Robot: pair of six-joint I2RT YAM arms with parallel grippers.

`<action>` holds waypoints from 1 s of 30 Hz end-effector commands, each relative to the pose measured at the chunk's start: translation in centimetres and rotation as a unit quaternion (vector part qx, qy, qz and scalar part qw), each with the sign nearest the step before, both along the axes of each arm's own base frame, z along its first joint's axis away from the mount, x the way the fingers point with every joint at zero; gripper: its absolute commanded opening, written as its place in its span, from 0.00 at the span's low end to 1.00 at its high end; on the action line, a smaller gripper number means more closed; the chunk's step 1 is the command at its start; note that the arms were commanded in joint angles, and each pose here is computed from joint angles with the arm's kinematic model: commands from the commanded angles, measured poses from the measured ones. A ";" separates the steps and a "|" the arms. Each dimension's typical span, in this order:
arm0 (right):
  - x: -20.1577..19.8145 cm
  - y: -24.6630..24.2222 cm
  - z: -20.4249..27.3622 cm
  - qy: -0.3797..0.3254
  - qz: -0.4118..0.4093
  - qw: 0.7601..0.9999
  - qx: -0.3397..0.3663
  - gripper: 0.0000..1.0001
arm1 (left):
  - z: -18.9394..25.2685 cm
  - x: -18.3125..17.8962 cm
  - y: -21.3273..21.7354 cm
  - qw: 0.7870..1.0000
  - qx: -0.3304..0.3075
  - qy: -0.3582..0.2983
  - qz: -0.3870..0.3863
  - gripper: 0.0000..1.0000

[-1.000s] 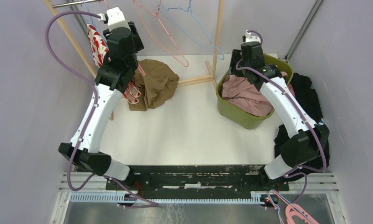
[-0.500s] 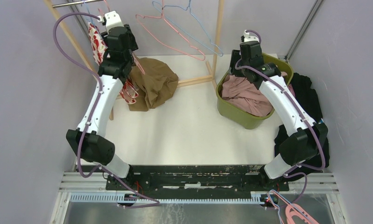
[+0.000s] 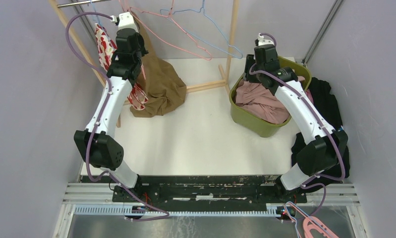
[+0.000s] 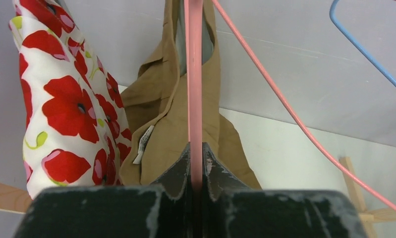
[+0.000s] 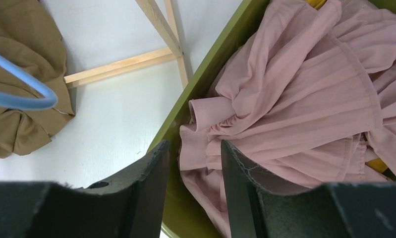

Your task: Remove the skirt from the hanger

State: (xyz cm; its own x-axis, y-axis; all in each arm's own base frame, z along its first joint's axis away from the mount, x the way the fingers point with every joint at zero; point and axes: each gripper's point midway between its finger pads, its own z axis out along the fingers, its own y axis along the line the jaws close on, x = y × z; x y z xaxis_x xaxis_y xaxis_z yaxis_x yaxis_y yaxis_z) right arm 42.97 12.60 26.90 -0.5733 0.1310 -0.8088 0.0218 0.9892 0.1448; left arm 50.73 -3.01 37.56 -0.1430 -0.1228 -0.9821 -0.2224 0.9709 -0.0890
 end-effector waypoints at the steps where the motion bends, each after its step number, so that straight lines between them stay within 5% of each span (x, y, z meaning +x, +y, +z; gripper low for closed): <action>1: 0.3 0.8 0.5 -0.016 0.013 1.000 0.013 0.48 | 2.9 -1.0 -0.9 0.997 0.038 -0.034 -0.050 0.03; 8: 0.6 1.5 -1.3 0.003 0.021 1.000 0.022 0.47 | 6.7 -2.7 -1.2 0.992 0.054 -0.090 -0.074 0.03; 18: 0.6 2.0 -3.4 0.027 0.031 0.999 0.021 0.47 | 11.8 -3.8 1.0 0.978 0.070 -0.196 -0.012 0.03; 30: 0.2 1.7 -3.7 0.029 0.033 0.999 0.015 0.46 | 12.6 -3.9 3.9 0.972 0.070 -0.215 0.060 0.03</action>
State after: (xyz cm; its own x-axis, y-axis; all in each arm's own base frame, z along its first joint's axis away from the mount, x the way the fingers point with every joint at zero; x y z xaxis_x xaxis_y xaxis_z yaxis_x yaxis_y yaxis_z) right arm 42.67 13.96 22.25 -0.6630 0.1078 -0.7408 -0.0199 0.9867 0.1614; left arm 49.02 -1.39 40.89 -0.0093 0.0386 -0.9992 -0.2204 0.9746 0.0397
